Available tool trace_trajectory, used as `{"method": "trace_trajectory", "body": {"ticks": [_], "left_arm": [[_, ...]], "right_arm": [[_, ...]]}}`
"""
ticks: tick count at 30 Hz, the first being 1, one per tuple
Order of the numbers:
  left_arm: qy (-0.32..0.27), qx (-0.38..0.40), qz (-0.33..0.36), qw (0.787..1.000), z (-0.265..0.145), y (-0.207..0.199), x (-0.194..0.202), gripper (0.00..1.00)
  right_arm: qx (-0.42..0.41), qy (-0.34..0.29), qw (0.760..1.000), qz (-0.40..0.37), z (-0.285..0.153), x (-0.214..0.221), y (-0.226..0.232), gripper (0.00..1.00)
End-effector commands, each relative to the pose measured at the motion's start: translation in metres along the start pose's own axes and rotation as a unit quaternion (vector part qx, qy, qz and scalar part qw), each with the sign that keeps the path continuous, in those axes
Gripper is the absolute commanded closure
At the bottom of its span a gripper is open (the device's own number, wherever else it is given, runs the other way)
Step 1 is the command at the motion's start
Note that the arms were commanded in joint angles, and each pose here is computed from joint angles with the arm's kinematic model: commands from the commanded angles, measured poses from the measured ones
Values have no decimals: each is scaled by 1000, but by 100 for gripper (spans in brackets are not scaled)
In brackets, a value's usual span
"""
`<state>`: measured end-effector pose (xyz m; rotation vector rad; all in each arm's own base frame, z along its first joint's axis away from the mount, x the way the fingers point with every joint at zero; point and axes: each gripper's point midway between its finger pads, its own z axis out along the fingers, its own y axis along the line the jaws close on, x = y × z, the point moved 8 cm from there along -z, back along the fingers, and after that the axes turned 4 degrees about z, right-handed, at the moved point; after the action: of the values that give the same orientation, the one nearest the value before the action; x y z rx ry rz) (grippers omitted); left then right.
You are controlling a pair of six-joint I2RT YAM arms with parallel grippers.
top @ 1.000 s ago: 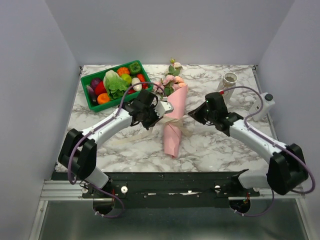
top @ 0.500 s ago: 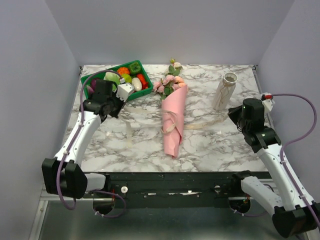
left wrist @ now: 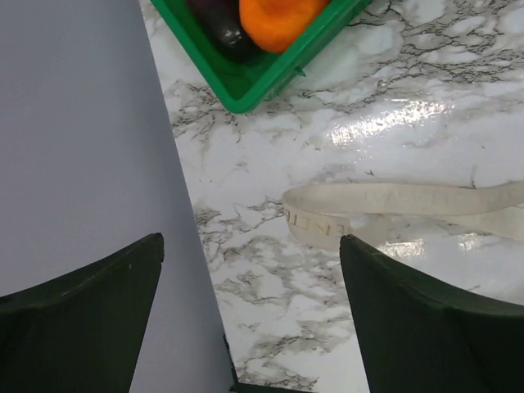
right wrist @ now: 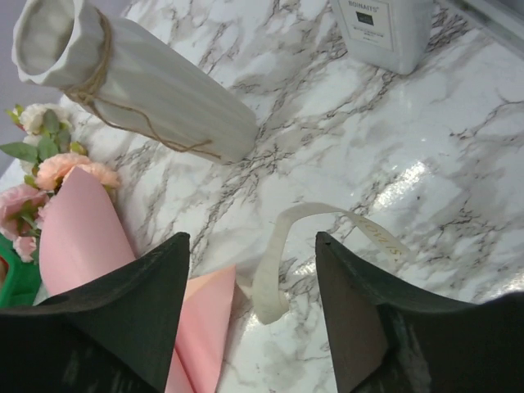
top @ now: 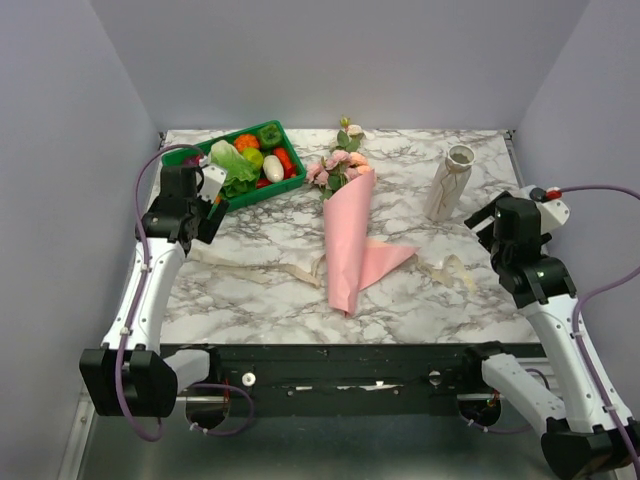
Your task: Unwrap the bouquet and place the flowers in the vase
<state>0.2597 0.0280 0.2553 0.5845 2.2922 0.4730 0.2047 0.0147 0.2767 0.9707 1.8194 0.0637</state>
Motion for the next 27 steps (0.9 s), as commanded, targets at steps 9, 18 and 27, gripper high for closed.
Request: {"method": "trace_trajectory", "body": {"ticks": [9,18,27], "left_arm": [[-190,286,31,939,-55,-82,-111,1],[-180,513,86,835,20,-167,-182,1],[-151,581,74,796,95,-196,-209,1]], "right_arm": [[-71,-16,995,-64,-16,-14,10,0],[-129,-32,987,-88,-22,-15,14,2],[-191,-49,975,-105,-32,-15,15,5]]}}
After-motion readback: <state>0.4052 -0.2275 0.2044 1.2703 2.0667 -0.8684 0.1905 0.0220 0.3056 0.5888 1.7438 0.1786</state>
